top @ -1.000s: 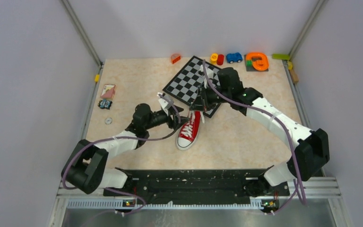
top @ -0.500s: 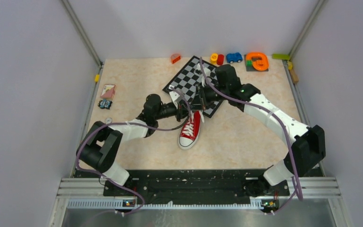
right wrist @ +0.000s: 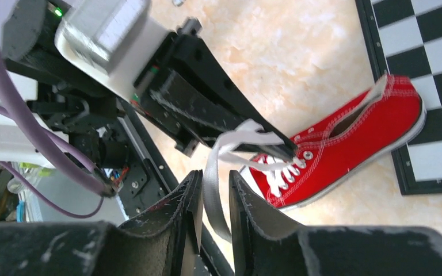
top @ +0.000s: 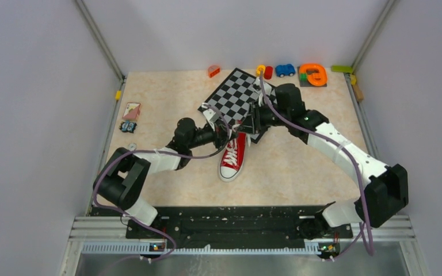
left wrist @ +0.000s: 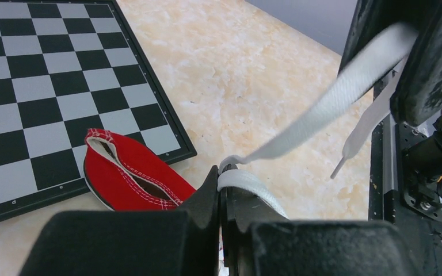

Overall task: Tie the shoes
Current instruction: Cross the shoelace with the shoelace.

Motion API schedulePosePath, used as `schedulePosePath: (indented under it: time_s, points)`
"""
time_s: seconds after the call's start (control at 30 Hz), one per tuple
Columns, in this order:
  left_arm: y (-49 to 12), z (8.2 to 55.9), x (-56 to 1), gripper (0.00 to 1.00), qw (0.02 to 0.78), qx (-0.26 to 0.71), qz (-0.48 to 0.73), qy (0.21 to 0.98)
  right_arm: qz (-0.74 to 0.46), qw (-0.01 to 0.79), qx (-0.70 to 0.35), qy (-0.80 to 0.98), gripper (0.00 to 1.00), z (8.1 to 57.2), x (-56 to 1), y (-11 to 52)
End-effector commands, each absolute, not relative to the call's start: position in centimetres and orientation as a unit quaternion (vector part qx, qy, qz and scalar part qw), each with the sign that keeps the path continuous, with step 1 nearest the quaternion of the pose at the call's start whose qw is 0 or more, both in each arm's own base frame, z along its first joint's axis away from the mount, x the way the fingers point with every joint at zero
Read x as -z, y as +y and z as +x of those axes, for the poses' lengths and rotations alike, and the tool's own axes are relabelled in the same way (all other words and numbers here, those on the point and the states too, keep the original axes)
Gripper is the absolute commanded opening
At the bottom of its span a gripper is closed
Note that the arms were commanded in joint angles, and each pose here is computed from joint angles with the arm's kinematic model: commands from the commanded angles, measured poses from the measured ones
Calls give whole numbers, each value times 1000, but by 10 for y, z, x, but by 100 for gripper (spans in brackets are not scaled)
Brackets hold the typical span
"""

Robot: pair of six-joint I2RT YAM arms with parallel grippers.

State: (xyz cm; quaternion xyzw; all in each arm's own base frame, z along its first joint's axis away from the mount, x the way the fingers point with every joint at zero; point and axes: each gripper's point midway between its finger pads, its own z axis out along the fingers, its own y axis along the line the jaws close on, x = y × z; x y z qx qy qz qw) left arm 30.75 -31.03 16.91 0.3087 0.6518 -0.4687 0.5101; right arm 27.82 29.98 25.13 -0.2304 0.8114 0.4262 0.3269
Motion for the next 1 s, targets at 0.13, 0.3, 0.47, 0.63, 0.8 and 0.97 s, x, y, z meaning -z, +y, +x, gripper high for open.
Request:
schedulePosePath:
  time_s: [0.13, 0.3, 0.47, 0.63, 0.8, 0.97]
  points:
    - [-313, 304, -197, 0, 542, 460, 327, 623, -171, 397, -392, 812, 27, 271, -257, 258]
    - [-316, 296, -190, 2, 540, 442, 357, 621, -143, 428, -332, 828, 27, 265, -246, 222]
    - [-318, 291, -182, 4, 535, 445, 370, 616, -129, 434, -296, 841, 27, 256, -229, 201]
    - [-320, 288, -186, 5, 536, 450, 376, 608, -120, 437, -287, 844, 32, 250, -214, 193]
    - [-317, 287, -184, 5, 537, 435, 382, 613, -176, 455, -353, 798, 43, 234, -225, 213]
    - [-317, 288, -183, 5, 537, 430, 384, 616, -225, 468, -394, 759, 51, 229, -237, 239]
